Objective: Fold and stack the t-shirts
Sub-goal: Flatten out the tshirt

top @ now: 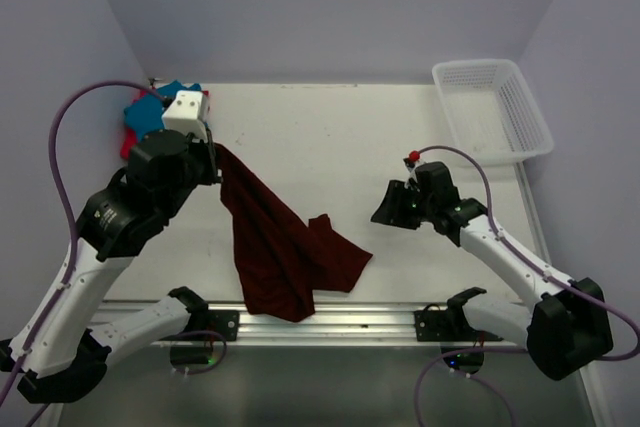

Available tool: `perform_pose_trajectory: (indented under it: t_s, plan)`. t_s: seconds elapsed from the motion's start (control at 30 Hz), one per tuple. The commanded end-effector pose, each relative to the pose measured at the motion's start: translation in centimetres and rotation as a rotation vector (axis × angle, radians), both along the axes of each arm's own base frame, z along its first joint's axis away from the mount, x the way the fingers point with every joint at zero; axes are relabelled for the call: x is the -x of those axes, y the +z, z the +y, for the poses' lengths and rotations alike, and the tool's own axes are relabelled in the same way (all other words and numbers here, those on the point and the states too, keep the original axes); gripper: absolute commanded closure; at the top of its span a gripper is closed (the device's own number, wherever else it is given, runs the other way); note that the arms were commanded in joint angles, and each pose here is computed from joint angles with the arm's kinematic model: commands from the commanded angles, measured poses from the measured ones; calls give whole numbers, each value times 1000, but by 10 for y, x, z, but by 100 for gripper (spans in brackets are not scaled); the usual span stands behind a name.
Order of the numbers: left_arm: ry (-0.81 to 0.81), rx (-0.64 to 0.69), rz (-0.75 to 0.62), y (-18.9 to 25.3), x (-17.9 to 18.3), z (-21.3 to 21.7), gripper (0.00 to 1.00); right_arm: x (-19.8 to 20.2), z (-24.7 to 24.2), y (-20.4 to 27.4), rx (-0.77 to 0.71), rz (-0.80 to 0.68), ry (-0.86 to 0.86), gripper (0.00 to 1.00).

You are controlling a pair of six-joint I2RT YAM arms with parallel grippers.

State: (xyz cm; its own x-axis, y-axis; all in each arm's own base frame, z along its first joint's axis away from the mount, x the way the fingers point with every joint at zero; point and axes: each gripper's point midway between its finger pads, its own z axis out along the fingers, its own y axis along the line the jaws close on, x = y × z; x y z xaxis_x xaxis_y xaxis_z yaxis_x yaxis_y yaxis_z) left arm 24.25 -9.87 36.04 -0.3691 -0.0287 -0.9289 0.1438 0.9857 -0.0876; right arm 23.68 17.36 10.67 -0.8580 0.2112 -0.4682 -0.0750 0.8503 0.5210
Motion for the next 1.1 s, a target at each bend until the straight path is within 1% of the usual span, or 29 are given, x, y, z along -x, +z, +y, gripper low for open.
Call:
perform_pose_trajectory:
  t_s: [0.0,0.13,0.3,0.4,0.53,0.67,0.87,0.9,1.0,1.03,1.07]
  plan:
    - [69,44,-49,14,-6,6,100,13,29,14,-172,7,80,53]
    - [67,50,-44,11,-6,5,100,30,45,-7,-208,79,128,53]
    - [83,49,-45,11,-2,11,100,46,58,-23,-178,118,171,53]
    - [98,47,-53,12,1,17,100,48,60,-29,-152,126,179,53]
    - [107,54,-59,14,4,20,100,53,58,-48,-88,158,180,53]
    - [122,52,-59,13,7,25,100,56,48,-74,8,188,159,53]
    - [125,52,-60,13,10,27,100,57,51,-91,51,196,159,55]
    - [125,52,-60,12,10,27,100,59,52,-96,61,206,165,56]
    - [125,48,-54,10,9,26,100,59,57,-101,53,215,166,65]
    - [126,47,-53,9,9,27,100,59,60,-101,49,207,170,75]
    - [126,46,-53,9,9,27,100,59,62,-102,47,207,170,80]
